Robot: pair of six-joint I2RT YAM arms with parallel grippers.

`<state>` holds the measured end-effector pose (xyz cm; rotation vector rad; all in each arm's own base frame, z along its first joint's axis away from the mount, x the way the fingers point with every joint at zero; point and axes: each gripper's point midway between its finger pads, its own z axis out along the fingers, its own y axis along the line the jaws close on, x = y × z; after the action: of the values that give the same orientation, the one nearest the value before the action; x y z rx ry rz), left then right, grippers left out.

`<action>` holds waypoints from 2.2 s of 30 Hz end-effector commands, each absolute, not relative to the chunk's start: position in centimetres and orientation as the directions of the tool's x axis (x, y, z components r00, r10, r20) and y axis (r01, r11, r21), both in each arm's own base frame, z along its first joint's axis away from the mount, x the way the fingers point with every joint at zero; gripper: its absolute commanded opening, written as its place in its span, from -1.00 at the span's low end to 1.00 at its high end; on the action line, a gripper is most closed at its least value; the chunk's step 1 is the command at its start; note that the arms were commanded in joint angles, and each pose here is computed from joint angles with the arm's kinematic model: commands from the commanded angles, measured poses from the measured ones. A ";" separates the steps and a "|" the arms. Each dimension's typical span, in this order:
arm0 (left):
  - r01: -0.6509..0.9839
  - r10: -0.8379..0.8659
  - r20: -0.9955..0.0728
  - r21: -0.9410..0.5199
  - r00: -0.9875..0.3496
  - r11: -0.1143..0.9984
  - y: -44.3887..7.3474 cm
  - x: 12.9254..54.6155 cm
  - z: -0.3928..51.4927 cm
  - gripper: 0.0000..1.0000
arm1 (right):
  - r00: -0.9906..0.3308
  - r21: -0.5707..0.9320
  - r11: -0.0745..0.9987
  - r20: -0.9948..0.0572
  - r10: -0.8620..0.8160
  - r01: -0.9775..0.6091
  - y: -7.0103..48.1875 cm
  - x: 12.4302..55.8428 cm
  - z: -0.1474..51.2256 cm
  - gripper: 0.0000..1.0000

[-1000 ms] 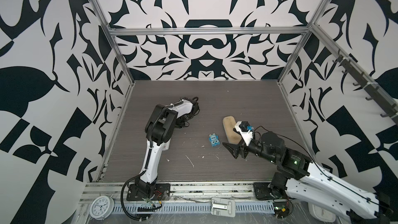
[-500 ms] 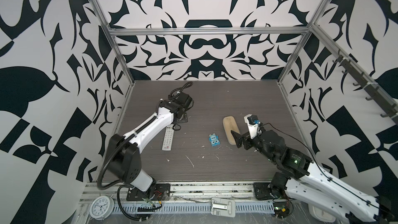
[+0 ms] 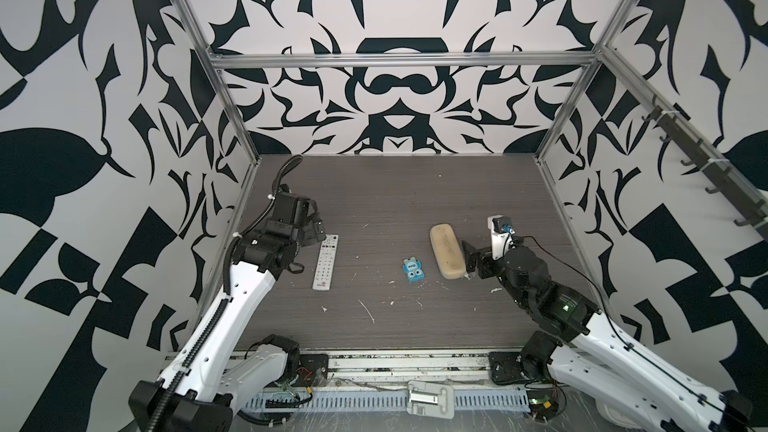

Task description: Load the batteries into the remote control

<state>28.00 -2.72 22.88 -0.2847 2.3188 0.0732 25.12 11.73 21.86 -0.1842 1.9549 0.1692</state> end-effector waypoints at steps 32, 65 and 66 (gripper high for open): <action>-0.309 -0.145 -0.920 -0.027 -0.364 0.951 2.2 29.7 16.7 0.99 | -0.251 -0.010 0.985 -0.967 0.033 0.170 0.3 34.1 14.9 1.00; -0.298 -0.043 -0.975 0.024 -0.217 0.954 4.1 37.9 10.2 0.98 | -0.345 -0.056 0.976 -0.939 0.020 0.209 -1.9 38.2 8.4 1.00; -0.301 -0.047 -0.972 0.024 -0.228 0.953 4.2 38.1 10.1 0.98 | -0.350 -0.054 0.977 -0.936 0.021 0.205 -1.8 38.2 8.3 1.00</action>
<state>37.05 3.83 8.48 -0.2390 1.8347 0.2522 36.56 -2.26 5.91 0.1414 2.0191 -0.2532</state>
